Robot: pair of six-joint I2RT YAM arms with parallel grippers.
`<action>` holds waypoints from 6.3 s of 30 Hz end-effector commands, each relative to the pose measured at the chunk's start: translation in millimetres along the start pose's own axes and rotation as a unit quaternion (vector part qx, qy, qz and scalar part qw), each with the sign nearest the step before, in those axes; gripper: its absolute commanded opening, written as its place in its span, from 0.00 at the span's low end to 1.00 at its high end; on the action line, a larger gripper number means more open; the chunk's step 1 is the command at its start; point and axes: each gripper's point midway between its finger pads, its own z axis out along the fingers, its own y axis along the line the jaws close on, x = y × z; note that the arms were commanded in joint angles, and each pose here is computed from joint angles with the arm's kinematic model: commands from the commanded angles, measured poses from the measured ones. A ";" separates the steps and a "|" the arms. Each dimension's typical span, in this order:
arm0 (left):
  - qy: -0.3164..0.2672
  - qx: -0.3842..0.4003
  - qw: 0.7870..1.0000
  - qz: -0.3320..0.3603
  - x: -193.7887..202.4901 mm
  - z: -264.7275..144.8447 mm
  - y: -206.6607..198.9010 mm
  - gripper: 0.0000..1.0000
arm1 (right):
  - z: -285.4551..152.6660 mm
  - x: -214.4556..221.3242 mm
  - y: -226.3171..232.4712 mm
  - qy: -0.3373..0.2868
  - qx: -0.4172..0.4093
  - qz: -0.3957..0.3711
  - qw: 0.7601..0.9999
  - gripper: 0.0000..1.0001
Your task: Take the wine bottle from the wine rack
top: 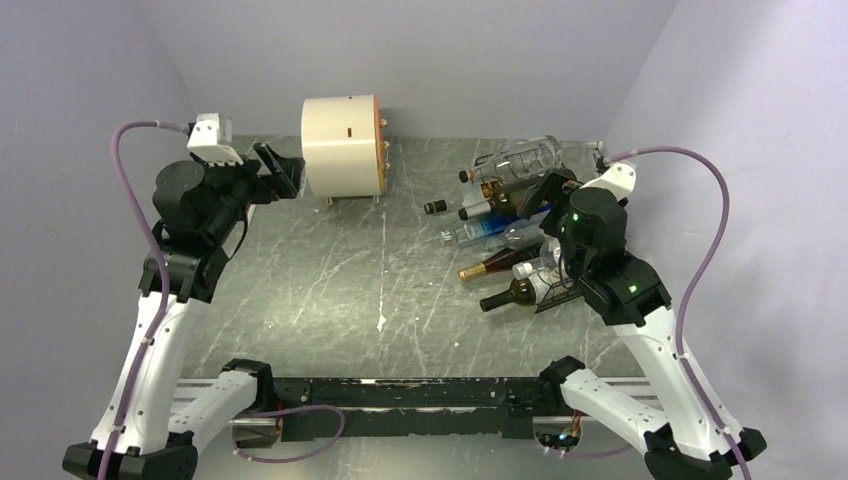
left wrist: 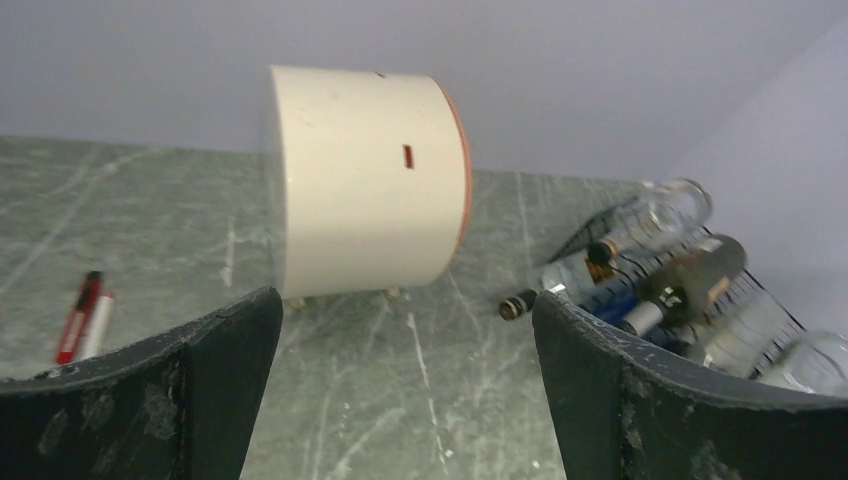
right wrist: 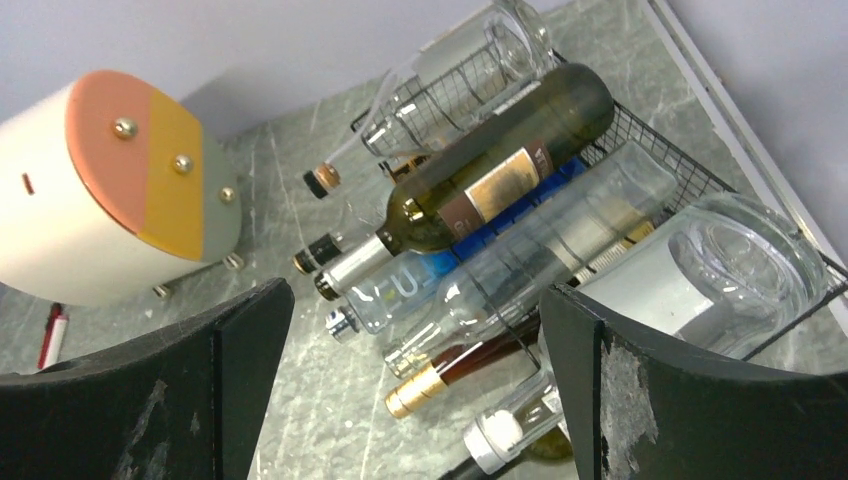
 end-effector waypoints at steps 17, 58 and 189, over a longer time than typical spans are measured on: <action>0.254 0.289 0.913 -0.137 165.3 9.8 -162.5 0.98 | 36.2 98.7 -36.6 0.121 0.111 -0.064 0.984 1.00; 0.264 0.254 0.929 -0.044 201.4 -3.6 -193.3 0.98 | 7.7 168.5 -64.9 0.204 0.257 0.145 0.934 0.78; 0.292 0.378 0.876 -0.068 280.4 22.0 -262.5 0.99 | 39.2 191.7 -66.4 0.116 0.195 0.219 0.949 0.36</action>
